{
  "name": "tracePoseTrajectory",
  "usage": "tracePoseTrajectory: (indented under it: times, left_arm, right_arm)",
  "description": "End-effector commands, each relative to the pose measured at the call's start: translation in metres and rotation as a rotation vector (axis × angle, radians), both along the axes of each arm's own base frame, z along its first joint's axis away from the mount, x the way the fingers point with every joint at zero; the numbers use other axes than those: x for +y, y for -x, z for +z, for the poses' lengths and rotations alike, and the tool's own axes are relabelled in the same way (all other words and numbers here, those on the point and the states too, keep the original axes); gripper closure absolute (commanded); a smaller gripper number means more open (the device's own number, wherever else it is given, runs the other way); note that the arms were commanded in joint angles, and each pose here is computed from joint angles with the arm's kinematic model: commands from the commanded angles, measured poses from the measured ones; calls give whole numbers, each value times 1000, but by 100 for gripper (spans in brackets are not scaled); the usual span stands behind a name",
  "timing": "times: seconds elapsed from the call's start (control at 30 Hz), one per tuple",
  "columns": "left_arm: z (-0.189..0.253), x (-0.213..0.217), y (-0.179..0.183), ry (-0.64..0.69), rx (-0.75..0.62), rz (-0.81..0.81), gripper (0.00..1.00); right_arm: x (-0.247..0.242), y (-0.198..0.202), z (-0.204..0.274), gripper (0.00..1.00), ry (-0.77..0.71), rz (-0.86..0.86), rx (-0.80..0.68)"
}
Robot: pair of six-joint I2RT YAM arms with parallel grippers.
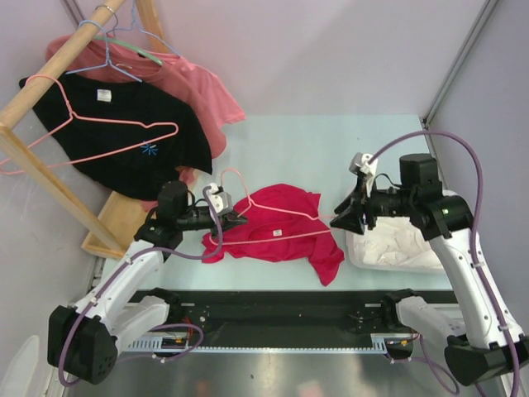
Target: Place the t-shirt on the hanger
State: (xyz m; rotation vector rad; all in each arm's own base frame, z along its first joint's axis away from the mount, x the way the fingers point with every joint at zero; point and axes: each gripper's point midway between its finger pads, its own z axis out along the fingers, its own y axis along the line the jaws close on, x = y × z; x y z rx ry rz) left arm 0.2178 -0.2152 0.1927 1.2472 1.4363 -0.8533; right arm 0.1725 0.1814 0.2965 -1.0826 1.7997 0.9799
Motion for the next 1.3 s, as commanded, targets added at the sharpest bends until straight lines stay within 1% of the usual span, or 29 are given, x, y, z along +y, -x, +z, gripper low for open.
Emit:
tracePoseTrajectory:
  times: [0.0, 0.03, 0.07, 0.13, 0.2, 0.23, 0.3, 0.33, 0.37, 0.4, 0.43, 0.47, 0.53, 0.57, 0.6, 0.67, 0.77, 0.8, 0.87, 0.9, 0.93, 0.97, 1.0, 1.03, 1.07, 1.1, 1.17, 1.2, 1.27]
  left_arm:
    - [11, -5, 10, -45, -32, -45, 100]
    - [7, -4, 12, -72, -18, -50, 100]
    - [12, -6, 9, -84, -33, -41, 100]
    - [11, -8, 8, -103, -24, -36, 100]
    - [13, -13, 5, -126, -45, -28, 100]
    - [12, -15, 3, -137, -53, -18, 100]
    - [12, -19, -1, -171, -79, 6, 100]
    - [10, -20, 0, -190, -72, 3, 100]
    - [9, -22, 3, -200, -74, -11, 100]
    - [7, -22, 2, -215, -78, 2, 100]
    - [8, -22, 3, -217, -77, 1, 100]
    - [9, -22, 5, -214, -80, -1, 100]
    - [11, -22, 4, -212, -66, 15, 100]
    - [12, -23, 5, -209, -62, 14, 100]
    - [11, -23, 7, -211, -44, 15, 100]
    - [12, -24, 7, -209, -41, 17, 100]
    - [10, -25, 8, -212, -42, 17, 100]
    - [10, -24, 7, -214, -43, 20, 100]
    - [8, -25, 9, -214, -33, 15, 99]
    - [6, -25, 9, -216, -28, 15, 100]
    - [5, -25, 11, -217, -24, 13, 100]
    - [5, -25, 12, -214, -23, 11, 100]
    - [4, -25, 14, -214, -18, 5, 99]
    - [4, -24, 16, -212, -7, 1, 95]
    - [4, -23, 17, -213, 3, 2, 88]
    - [-1, -21, 23, -230, 34, -13, 67]
    - [3, -19, 31, -211, 59, -58, 48]
    - [4, -16, 34, -203, 79, -64, 35]
    - [6, -6, 28, -180, 88, -33, 30]
  right_arm:
    - [4, -37, 1, 1, 94, -80, -57]
    - [4, -45, 1, 0, 125, -102, -73]
    - [7, -49, 4, 0, 136, -91, -91]
    - [25, -53, 10, 1, 142, -37, -93]
    - [47, -52, 12, 1, 122, 16, -82]
    - [57, -56, 7, 1, 124, 37, -60]
    - [82, -50, 7, 6, 108, 100, -61]
    - [94, -54, 3, 9, 106, 119, -39]
    - [101, -55, 4, 15, 97, 133, -32]
    - [110, -56, 6, 19, 79, 148, -18]
    - [119, -55, 11, 21, 68, 166, -22]
    - [127, -61, 1, 26, 78, 175, 7]
    - [137, -60, -2, 28, 69, 205, 28]
    - [143, -62, -8, 34, 76, 219, 44]
    - [147, -59, -11, 37, 75, 242, 51]
    - [158, -50, -22, 39, 87, 279, 80]
    - [169, -37, -26, 41, 88, 332, 86]
    - [173, -37, -27, 41, 89, 337, 80]
    - [176, -36, -29, 45, 89, 340, 87]
    - [179, -37, -30, 49, 86, 342, 89]
    - [180, -39, -31, 66, 88, 339, 91]
    - [180, -40, -33, 78, 90, 342, 88]
    - [179, -42, -33, 92, 92, 335, 84]
    - [176, -44, -34, 100, 99, 326, 83]
    - [174, -47, -36, 100, 105, 327, 67]
    - [166, -50, -38, 100, 115, 316, 67]
    - [150, -52, -47, 100, 149, 319, 28]
    - [139, -60, -52, 100, 166, 299, 16]
    - [117, -62, -63, 100, 211, 276, -7]
